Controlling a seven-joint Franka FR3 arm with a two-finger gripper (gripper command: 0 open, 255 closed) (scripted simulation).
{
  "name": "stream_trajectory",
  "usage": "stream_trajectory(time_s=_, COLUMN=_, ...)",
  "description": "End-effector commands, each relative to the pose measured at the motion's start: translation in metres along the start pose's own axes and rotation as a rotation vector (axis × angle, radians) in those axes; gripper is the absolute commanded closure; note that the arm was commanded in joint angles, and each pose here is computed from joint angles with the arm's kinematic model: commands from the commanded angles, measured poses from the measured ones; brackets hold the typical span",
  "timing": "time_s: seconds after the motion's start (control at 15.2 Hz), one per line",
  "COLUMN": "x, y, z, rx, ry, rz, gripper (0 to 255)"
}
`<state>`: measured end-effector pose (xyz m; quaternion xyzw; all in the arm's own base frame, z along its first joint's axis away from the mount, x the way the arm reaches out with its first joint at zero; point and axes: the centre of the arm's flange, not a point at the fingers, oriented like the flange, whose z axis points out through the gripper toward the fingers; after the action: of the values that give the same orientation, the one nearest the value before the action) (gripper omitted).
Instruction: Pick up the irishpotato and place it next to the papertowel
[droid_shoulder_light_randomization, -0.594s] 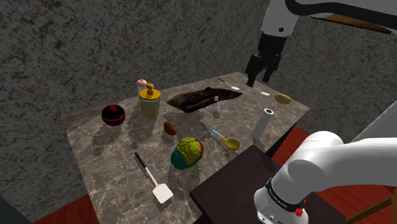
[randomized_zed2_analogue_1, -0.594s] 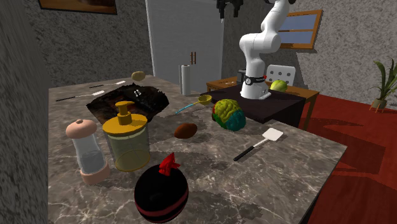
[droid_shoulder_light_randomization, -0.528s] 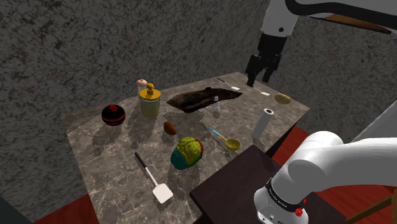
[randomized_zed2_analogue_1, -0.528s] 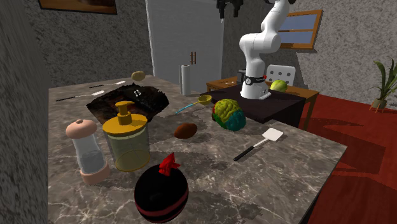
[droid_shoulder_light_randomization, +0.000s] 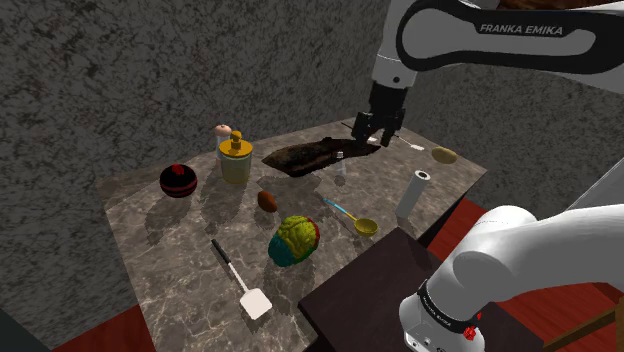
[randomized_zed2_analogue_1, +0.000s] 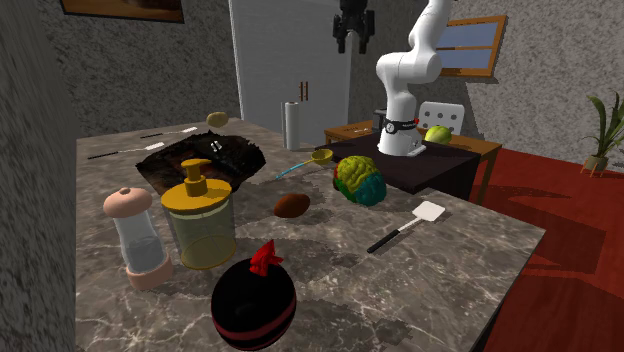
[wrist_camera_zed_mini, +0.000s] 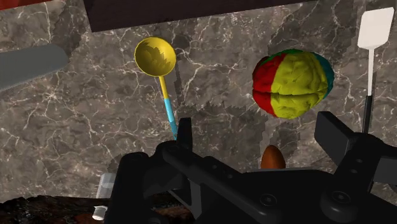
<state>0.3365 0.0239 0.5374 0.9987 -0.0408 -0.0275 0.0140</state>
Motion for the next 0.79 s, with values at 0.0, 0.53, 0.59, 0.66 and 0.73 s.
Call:
stream_trajectory(time_s=0.0, x=0.016, y=-0.009, z=0.02, rx=-0.001, ry=0.009, rz=0.001, gripper=0)
stream_trajectory(time_s=0.53, x=0.077, y=-0.043, z=0.097, rx=-0.009, ry=0.034, rz=0.005, gripper=0)
stream_trajectory(time_s=0.59, x=0.084, y=-0.047, z=0.107, rx=-0.01, ry=0.037, rz=0.005, gripper=0)
stream_trajectory(time_s=0.66, x=0.092, y=-0.051, z=0.116, rx=-0.011, ry=0.04, rz=0.006, gripper=0)
stream_trajectory(time_s=0.73, x=0.1, y=-0.055, z=0.126, rx=-0.012, ry=0.044, rz=0.006, gripper=0)
